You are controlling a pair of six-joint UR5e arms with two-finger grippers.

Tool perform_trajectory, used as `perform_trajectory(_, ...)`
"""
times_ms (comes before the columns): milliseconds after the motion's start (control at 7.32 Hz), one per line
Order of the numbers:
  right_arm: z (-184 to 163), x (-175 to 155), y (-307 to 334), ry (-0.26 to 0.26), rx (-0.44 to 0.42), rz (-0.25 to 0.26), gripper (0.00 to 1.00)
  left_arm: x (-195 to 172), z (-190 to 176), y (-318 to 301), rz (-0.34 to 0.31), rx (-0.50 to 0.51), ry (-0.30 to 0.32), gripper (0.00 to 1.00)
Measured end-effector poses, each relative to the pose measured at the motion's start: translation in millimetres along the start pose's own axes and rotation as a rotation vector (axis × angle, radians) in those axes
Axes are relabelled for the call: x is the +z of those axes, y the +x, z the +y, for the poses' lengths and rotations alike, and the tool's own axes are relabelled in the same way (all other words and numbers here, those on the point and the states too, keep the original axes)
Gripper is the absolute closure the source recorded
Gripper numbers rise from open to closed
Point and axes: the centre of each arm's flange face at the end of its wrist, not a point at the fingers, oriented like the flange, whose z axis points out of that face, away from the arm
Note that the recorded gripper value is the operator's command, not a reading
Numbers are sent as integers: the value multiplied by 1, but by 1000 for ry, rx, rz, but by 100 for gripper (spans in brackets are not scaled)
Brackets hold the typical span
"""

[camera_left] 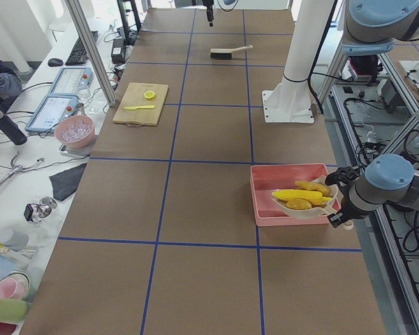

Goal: Sweep and dump trash into bin
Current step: 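Tilt the dustpan over the pink bin with left gripper while right sets brush down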

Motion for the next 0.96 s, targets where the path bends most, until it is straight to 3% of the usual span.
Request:
perform_trajectory(137,-9,-12,8,60,-1,67,0,-1,-4,-4,3,17,-22,83)
perform_trajectory(410,-19,-30,36,120,45,114,0,-12,-20,-6,14,40,-56,83)
perform_trajectory(683,-29,-38,86,164,124,107,0,-18,-21,-5,5,70,-107,83)
perform_trajectory(956,-34,-47,105,195,147,64,0,-19,-21,-4,3,83,-118,83)
